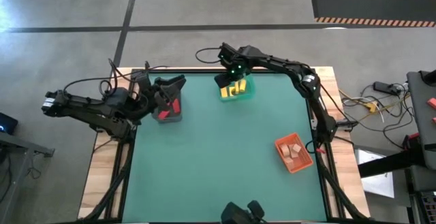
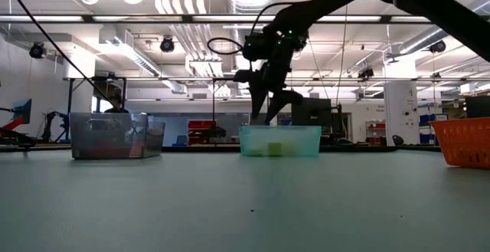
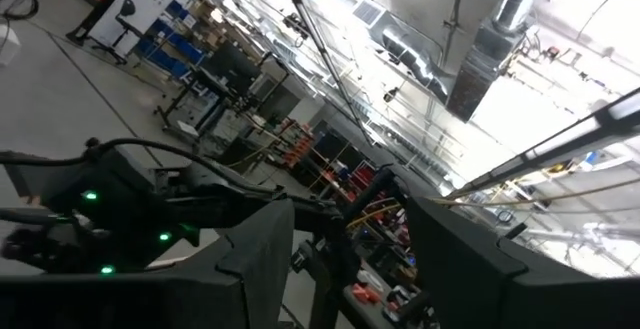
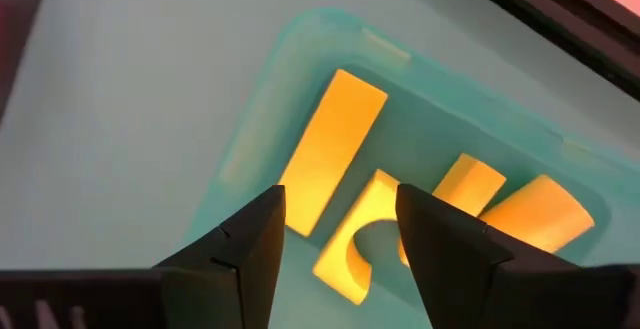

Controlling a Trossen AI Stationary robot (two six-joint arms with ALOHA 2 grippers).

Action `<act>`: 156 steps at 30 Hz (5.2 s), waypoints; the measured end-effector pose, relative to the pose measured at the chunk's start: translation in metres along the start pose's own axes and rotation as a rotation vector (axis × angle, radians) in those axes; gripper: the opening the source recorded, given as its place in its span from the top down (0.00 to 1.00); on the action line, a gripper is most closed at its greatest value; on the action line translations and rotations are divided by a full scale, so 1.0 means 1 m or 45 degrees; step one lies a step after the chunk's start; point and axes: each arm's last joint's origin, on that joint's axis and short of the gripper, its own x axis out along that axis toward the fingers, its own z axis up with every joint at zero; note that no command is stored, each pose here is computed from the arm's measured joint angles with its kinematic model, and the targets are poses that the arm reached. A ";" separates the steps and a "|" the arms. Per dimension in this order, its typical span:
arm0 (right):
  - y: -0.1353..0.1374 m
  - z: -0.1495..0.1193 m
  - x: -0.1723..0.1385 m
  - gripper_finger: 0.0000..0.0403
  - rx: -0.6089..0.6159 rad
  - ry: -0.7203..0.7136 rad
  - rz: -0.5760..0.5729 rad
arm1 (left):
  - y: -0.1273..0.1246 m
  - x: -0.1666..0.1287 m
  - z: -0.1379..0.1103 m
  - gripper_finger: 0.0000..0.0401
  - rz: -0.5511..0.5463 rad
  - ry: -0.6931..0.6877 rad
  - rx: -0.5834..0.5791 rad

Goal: Sort & place blocks by color
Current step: Return to Home Position

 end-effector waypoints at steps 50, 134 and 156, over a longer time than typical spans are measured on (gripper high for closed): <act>0.064 -0.223 -0.104 0.58 -0.808 -0.883 0.739 | 0.118 -0.102 -0.065 0.94 -0.274 0.861 0.640; -0.094 -0.359 -0.084 0.58 -0.888 -1.597 0.863 | 0.164 -0.136 -0.091 0.94 -0.379 0.804 0.610; -0.094 -0.359 -0.084 0.58 -0.888 -1.596 0.862 | 0.166 -0.134 -0.098 0.94 -0.346 0.875 0.644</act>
